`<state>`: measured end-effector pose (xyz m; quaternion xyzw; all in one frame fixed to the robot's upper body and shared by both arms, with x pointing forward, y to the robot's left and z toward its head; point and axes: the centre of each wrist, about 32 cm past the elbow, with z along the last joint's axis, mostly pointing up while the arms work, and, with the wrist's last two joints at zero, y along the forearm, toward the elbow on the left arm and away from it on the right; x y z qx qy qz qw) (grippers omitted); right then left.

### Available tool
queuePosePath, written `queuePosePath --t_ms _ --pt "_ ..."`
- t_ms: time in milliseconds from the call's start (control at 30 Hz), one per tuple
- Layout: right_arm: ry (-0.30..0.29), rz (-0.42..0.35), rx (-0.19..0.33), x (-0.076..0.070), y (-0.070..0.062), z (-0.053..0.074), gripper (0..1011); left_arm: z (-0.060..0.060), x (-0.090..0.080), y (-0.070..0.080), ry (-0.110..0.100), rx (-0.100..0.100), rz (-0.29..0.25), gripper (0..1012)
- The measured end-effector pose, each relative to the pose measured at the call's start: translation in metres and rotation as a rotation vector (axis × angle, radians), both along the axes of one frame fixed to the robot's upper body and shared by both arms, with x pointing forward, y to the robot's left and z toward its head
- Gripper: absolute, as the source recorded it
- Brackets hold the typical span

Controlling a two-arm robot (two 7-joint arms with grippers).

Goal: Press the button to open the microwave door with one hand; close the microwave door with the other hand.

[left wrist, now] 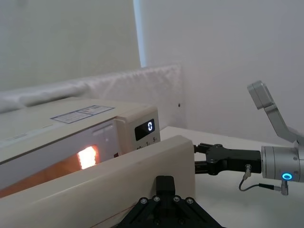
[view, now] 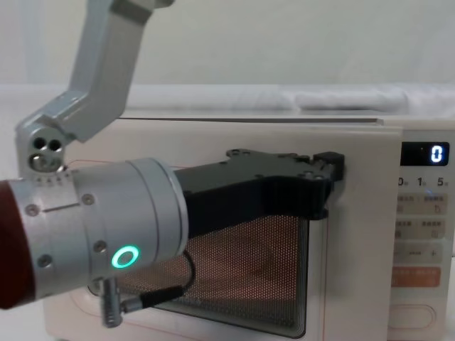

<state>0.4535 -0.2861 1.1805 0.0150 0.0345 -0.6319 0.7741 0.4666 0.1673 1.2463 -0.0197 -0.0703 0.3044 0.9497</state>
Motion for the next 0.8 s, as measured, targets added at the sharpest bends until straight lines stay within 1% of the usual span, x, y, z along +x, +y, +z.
queuePosePath --t_ms 67,100,200,267,400,500,567,600,667,800 --pt "0.0 0.0 0.0 0.0 0.0 0.0 1002 0.0 0.003 -0.001 -0.003 0.01 -0.006 0" --pt "0.0 0.0 0.0 0.0 0.0 0.0 1002 0.001 0.006 -0.002 -0.006 0.02 -0.01 0" --pt "0.0 0.0 0.0 0.0 0.0 0.0 1002 0.003 0.013 -0.003 -0.012 0.038 -0.013 0" --pt "0.0 0.0 0.0 0.0 0.0 0.0 1002 0.004 0.018 -0.003 -0.013 0.047 -0.009 0" --pt "0.0 0.0 0.0 0.0 0.0 0.0 1002 0.005 0.027 -0.004 -0.018 0.058 0.001 0" --pt "0.0 0.0 0.0 0.0 0.0 0.0 1002 0.005 0.031 -0.005 -0.019 0.063 0.01 0" --pt "0.0 0.0 0.0 0.0 0.0 0.0 1002 0.005 0.036 -0.006 -0.024 0.065 0.027 0" --pt "0.0 0.0 0.0 0.0 0.0 0.0 1002 0.005 0.036 -0.006 -0.024 0.065 0.027 0" --pt "0.0 0.0 0.0 0.0 0.0 0.0 1002 0.004 0.041 -0.009 -0.027 0.07 0.049 0" --pt "0.0 0.0 0.0 0.0 0.0 0.0 1002 0.003 0.045 -0.012 -0.03 0.075 0.069 0"
